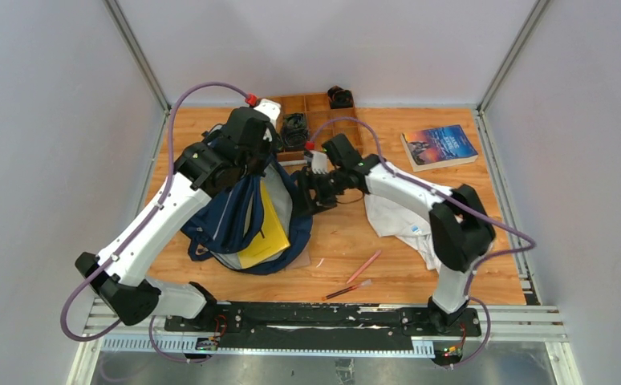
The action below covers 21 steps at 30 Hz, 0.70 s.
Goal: Pack the student bag
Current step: Place the book in the student bag.
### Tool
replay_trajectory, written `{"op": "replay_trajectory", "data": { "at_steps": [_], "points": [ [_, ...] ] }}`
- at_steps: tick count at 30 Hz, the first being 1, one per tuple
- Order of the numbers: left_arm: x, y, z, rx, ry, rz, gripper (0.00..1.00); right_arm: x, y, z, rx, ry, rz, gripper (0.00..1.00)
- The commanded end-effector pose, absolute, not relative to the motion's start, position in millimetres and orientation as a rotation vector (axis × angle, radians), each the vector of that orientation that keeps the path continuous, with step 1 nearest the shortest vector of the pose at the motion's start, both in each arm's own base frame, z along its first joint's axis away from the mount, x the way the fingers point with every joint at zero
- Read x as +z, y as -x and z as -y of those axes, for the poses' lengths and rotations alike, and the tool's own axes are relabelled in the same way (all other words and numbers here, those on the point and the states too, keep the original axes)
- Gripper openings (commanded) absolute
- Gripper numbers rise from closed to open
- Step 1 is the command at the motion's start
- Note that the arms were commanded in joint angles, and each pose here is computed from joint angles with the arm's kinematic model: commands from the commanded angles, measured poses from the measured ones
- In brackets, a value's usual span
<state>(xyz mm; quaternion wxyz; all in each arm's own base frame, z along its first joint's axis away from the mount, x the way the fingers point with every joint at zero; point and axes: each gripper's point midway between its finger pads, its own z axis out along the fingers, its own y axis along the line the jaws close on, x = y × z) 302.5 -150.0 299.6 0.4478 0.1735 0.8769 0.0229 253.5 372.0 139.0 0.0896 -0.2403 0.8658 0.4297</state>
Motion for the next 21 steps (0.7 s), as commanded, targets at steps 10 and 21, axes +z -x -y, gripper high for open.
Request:
{"op": "replay_trajectory", "data": {
  "at_steps": [10,21],
  "points": [
    [311.3,-348.3,153.1,0.022,-0.246,-2.102,0.00,193.1,-193.8,-371.0,1.536,0.377,-2.163,0.71],
    [314.2,-350.4,155.0,0.006,-0.234,-2.097,0.00,125.3,-182.8,-416.4,1.603,0.150,-2.510,0.65]
  ]
}}
